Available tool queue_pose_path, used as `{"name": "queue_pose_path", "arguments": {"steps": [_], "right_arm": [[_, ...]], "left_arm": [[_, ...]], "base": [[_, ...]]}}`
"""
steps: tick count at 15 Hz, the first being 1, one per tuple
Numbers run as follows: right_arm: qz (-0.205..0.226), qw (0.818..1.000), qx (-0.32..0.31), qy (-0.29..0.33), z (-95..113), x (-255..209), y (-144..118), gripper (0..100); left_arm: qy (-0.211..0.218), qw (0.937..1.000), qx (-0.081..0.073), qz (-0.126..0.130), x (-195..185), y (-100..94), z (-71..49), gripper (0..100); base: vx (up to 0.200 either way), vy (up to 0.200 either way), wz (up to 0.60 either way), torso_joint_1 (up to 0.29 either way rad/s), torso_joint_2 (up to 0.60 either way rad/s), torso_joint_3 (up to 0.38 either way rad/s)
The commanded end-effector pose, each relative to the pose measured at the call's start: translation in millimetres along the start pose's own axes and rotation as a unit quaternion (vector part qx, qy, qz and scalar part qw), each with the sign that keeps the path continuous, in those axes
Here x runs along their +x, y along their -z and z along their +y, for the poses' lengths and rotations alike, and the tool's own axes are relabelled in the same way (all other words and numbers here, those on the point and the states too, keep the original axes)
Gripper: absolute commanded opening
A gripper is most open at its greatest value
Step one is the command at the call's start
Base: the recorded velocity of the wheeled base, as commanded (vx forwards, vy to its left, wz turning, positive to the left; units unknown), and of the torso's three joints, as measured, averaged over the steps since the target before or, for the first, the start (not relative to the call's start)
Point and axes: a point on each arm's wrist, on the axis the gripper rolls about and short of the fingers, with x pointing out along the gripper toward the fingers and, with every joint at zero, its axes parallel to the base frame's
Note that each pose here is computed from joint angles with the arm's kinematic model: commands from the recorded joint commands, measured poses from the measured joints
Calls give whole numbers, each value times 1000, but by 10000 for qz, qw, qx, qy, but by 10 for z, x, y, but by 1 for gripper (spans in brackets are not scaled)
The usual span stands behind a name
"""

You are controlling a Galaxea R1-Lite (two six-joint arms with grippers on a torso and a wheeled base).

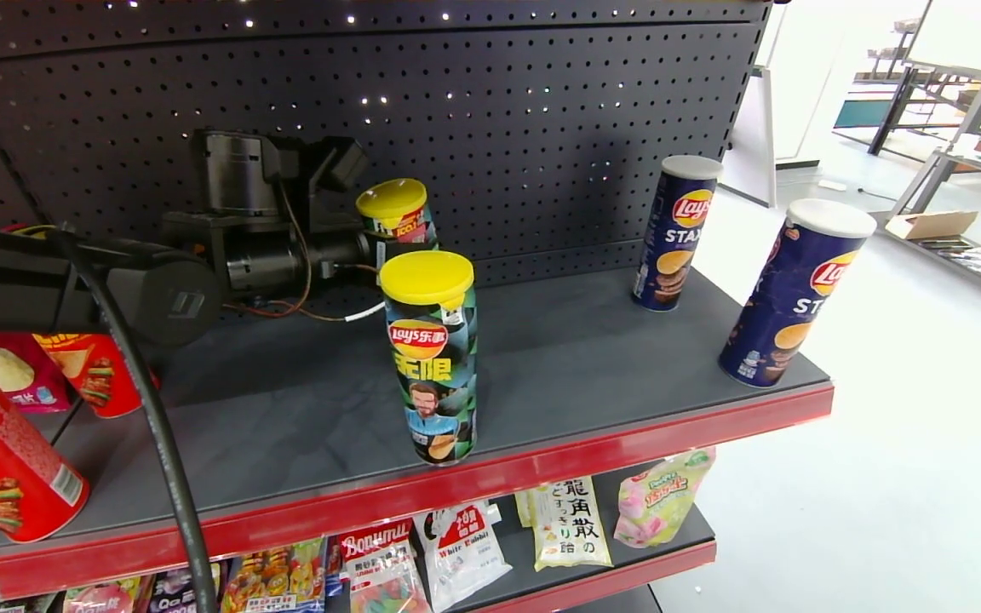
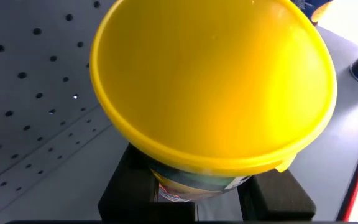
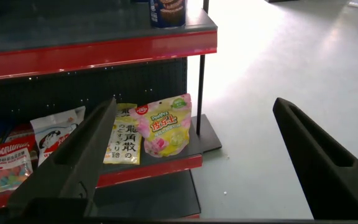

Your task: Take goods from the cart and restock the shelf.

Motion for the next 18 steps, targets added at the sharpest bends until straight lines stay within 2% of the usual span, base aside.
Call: {"name": "queue_pose_path", "arguments": {"steps": [1, 8, 10, 11, 18], "right_arm": [[2, 10000, -1, -4, 0, 0, -2, 100], [10, 10000, -1, -4, 0, 2, 2, 100], [2, 10000, -1, -4, 0, 0, -2, 100], [2, 10000, -1, -4, 0, 0, -2, 100], [10, 10000, -1, -4, 0, 2, 2, 100]], "left_arm": [[123, 9999, 3, 60, -13, 0, -29, 0], [240, 9996, 47, 122, -1, 26, -43, 0], [221, 9993, 275, 131, -1, 36, -25, 0], [221, 9992, 298, 130, -5, 35, -26, 0], [179, 9993, 283, 166, -15, 67, 7, 0]], "base": [[0, 0, 0, 0, 0, 0], [0, 0, 0, 0, 0, 0], [0, 0, 0, 0, 0, 0], [0, 0, 0, 0, 0, 0], [0, 0, 0, 0, 0, 0]]}}
